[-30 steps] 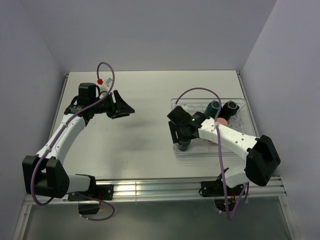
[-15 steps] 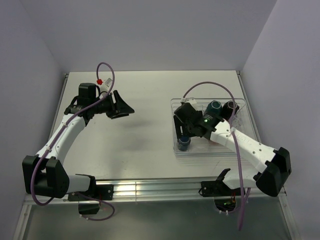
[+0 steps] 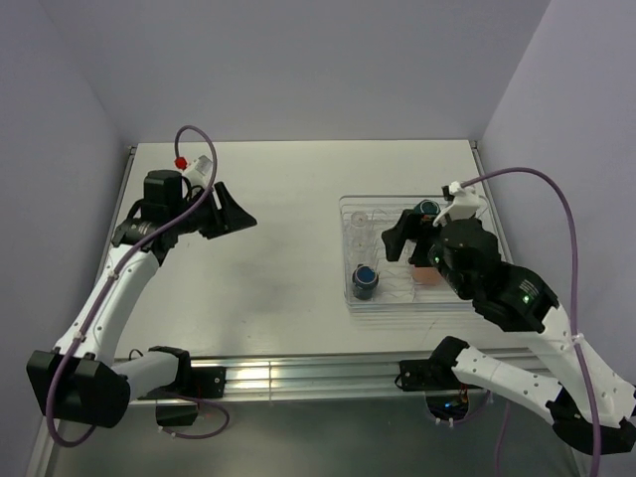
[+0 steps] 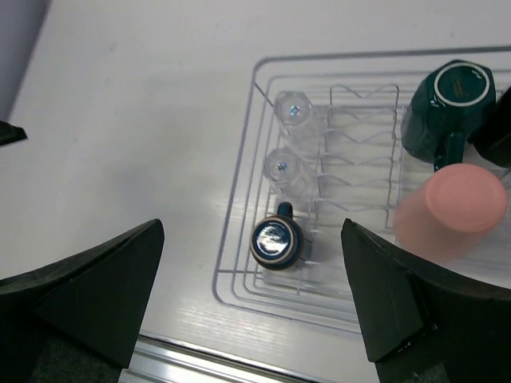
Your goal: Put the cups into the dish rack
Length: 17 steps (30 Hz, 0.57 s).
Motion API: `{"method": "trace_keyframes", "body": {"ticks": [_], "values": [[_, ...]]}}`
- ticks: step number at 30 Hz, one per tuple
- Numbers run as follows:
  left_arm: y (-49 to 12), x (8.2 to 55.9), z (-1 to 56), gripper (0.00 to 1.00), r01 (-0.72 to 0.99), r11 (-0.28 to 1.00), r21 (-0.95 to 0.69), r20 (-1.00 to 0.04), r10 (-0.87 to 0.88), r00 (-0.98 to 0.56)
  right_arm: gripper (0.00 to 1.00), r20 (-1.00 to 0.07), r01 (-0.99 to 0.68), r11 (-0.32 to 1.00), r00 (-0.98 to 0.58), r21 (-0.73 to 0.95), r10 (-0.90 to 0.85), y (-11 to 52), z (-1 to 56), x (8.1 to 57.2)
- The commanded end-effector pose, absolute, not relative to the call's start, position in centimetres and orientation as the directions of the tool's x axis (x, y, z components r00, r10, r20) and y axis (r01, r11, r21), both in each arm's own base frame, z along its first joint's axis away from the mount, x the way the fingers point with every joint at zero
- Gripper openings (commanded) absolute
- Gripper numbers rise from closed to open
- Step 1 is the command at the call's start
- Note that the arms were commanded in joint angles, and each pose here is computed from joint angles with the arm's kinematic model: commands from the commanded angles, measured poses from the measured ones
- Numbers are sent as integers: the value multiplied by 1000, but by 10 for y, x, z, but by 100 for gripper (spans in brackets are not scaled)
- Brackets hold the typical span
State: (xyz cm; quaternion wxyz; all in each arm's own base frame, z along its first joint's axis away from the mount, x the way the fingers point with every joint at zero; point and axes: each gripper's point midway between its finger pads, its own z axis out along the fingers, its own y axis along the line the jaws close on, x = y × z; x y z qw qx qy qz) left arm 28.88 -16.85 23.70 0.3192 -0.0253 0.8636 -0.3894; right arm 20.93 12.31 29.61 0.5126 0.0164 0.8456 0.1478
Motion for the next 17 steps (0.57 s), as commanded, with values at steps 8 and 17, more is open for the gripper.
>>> {"method": "trace_keyframes", "body": {"ticks": [8, 17], "values": [[-153, 284, 299, 66, 215, 800, -561, -706, -326, -629, 100, -905, -183, 924, -333, 336, 264, 123, 339, 212], [-146, 275, 306, 67, 180, 814, -553, -711, -347, -612, 100, -907, -274, 877, -271, 395, 323, 121, 362, 196]]}}
